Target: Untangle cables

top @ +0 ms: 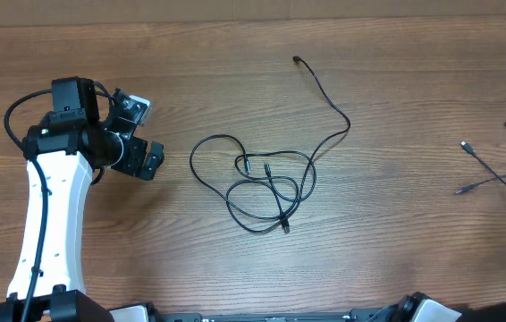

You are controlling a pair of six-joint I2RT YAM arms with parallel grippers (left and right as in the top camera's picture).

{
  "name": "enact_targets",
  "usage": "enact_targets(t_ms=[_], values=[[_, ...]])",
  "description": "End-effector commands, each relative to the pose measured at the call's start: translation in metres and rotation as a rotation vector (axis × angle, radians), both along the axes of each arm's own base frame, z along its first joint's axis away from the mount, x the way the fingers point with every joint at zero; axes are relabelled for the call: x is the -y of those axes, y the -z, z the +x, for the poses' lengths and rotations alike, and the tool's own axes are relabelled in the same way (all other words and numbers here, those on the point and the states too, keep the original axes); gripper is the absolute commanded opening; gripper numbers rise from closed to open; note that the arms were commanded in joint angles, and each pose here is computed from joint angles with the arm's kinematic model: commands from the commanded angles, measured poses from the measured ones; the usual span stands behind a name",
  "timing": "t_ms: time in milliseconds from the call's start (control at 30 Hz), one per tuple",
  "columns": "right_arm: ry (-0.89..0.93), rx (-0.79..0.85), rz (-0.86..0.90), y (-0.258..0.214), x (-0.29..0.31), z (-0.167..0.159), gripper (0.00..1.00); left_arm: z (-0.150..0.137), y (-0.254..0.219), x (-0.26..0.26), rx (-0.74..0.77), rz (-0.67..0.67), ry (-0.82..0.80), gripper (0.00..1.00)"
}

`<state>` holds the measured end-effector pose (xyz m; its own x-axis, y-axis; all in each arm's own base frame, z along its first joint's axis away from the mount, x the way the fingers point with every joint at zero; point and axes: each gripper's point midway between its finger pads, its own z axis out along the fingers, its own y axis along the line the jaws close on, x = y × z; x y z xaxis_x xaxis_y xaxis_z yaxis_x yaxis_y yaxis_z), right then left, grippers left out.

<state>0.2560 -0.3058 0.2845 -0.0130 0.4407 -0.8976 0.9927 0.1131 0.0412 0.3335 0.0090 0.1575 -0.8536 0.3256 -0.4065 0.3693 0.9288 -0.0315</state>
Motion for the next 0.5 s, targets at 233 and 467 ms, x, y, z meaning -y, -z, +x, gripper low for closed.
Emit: enact_targets(t_ms=[233, 467], values=[[0.089, 0.183, 0.202, 0.046, 0.045, -0.023, 0.04, 0.003, -0.002, -0.002, 0.008, 0.008, 0.008, 1.0], [0.204, 0.2, 0.206, 0.052, 0.074, -0.065, 0.04, 0.003, -0.002, -0.002, 0.008, 0.008, 0.008, 1.0]])
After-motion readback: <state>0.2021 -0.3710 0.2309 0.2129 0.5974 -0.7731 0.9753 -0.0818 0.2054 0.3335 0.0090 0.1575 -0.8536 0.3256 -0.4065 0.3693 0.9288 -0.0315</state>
